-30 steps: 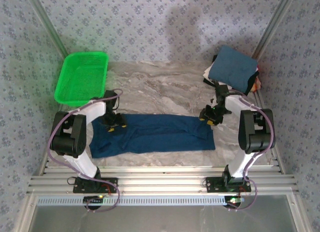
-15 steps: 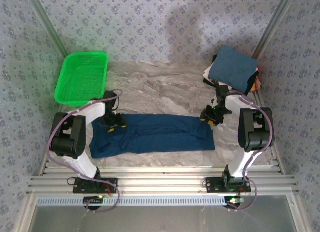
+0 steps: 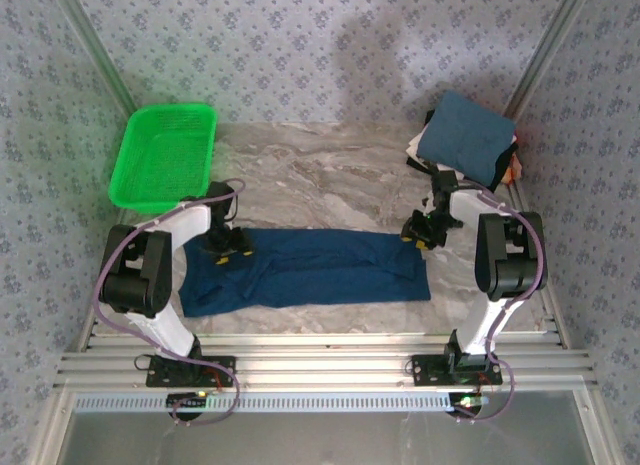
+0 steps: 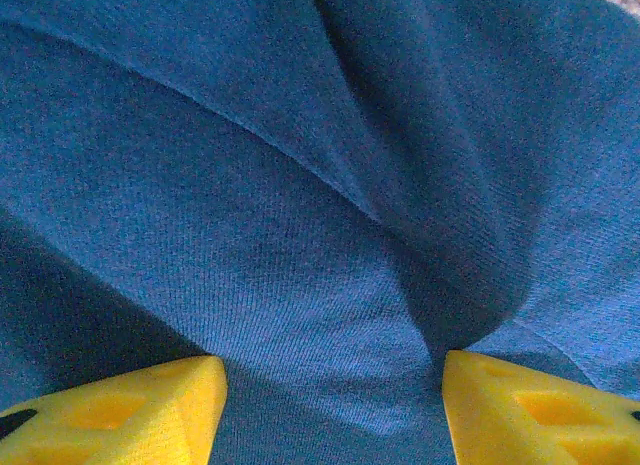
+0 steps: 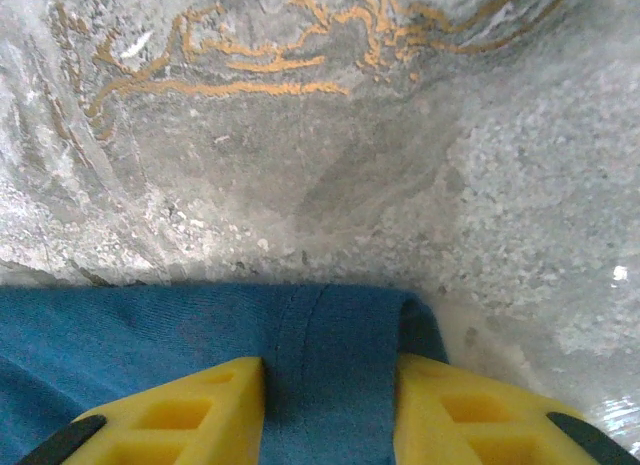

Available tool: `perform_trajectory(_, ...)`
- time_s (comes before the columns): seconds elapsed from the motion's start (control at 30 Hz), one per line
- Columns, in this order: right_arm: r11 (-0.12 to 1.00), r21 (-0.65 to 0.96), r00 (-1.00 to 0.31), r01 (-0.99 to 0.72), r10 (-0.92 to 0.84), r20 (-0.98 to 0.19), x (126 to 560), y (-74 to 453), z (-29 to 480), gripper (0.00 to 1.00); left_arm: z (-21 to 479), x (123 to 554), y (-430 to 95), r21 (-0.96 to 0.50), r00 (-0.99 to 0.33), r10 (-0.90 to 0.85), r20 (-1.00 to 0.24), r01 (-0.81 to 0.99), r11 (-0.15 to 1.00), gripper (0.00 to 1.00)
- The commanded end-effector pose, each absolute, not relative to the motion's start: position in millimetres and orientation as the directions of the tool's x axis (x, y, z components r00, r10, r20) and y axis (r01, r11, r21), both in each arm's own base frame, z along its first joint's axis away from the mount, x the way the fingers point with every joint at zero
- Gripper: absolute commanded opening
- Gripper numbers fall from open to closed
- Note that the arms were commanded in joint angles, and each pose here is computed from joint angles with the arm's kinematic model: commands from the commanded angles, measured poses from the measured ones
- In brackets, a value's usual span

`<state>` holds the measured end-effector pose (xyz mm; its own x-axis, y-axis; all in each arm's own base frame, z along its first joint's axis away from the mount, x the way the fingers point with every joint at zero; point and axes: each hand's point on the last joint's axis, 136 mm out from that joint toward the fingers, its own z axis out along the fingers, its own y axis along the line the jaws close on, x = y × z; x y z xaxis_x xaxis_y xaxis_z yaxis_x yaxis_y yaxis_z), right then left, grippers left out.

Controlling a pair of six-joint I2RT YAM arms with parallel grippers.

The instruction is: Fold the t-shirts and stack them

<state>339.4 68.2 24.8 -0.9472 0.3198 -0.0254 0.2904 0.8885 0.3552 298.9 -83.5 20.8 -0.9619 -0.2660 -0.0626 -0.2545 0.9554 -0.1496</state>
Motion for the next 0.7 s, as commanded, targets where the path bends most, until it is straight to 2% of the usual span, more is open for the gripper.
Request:
perform_trajectory(0.0,0.888,0.357,-0.948,0.289,0.318,-0.024,344.1,67.9,25.4,0.33,5.4,293.2,-81.7,-0.145,-0.965,-0.258,-0.039,-0.25,0.957,0.61)
perform_trajectory(0.3,0.865,0.409,-0.942,0.292,0.334,-0.035,356.6,67.3,36.1,0.03,3.2,290.6,-74.2,-0.098,-0.966,-0.257,-0.035,-0.252,0.963,0.61)
perform_trajectory(0.67,0.859,0.421,-0.942,0.29,0.334,-0.032,368.8,56.8,41.5,0.0,-1.9,283.0,-65.5,-0.052,-0.968,-0.251,-0.033,-0.249,0.967,0.61)
